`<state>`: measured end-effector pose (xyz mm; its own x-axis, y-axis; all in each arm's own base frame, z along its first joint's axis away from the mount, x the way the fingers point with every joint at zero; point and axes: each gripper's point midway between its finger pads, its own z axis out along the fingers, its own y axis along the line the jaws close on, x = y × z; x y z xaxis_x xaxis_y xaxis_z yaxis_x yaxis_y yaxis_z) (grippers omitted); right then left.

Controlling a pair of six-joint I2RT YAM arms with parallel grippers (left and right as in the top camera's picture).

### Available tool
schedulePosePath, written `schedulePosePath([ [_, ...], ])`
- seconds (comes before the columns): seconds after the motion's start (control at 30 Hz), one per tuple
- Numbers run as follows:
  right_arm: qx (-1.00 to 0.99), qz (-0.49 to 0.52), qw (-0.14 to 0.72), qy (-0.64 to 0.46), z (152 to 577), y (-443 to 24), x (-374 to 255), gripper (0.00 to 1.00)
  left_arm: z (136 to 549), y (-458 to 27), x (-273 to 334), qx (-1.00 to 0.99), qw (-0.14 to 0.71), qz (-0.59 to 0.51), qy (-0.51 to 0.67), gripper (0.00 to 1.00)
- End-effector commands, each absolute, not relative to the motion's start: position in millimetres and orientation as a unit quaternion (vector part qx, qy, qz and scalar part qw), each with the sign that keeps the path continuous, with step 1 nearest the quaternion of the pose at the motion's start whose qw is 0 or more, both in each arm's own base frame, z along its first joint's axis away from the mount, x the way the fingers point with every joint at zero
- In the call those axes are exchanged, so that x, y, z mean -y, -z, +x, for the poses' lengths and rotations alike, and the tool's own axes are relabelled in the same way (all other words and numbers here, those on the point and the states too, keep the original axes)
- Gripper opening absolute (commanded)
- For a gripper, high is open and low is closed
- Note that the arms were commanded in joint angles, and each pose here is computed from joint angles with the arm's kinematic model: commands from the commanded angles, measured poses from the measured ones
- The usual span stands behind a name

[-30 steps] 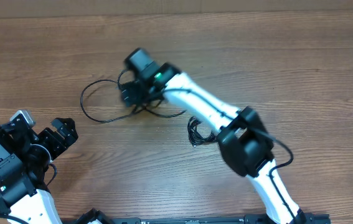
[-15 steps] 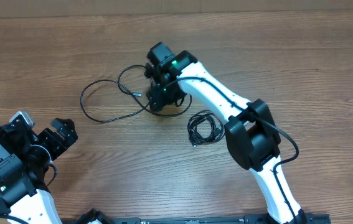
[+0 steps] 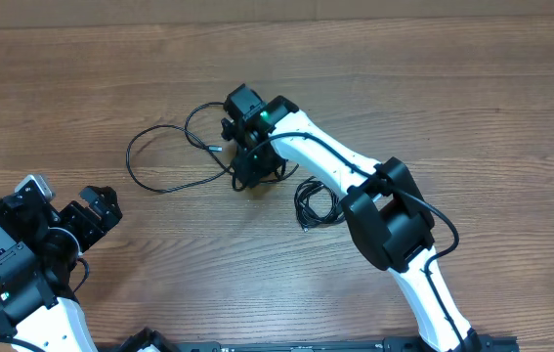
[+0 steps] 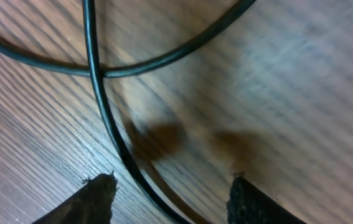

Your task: Untangle cables

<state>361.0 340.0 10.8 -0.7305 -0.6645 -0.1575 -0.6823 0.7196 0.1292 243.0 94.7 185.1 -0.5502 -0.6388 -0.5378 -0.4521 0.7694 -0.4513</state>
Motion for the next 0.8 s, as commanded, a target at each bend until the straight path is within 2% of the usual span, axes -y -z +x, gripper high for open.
schedulePosePath([
  [0.0, -0.921, -0.380, 0.040, -0.071, 349.5, 4.7, -340.6, 0.54, 244.4, -193.0, -98.4, -0.866, 0.367, -0.315, 0.125, 1.00],
  [0.17, -0.916, -0.393, 0.045, -0.059, 340.3, 16.0, -346.3, 0.44, 244.5, -193.0, -98.4, -0.866, 0.367, -0.315, 0.125, 1.00],
  [0.4, -0.936, -0.338, 0.094, -0.033, 363.4, 2.8, -352.0, 0.04, 244.5, -193.0, -98.4, -0.866, 0.367, -0.315, 0.125, 0.99],
  [0.57, -0.952, -0.254, 0.171, 0.000, 414.6, -51.8, -339.3, 0.04, 244.5, -192.7, -98.3, -0.866, 0.366, -0.315, 0.125, 1.00],
  [0.77, -0.951, -0.169, 0.259, -0.020, 473.8, -168.2, -301.4, 0.04, 244.5, -192.7, -98.3, -0.866, 0.366, -0.315, 0.125, 1.00],
])
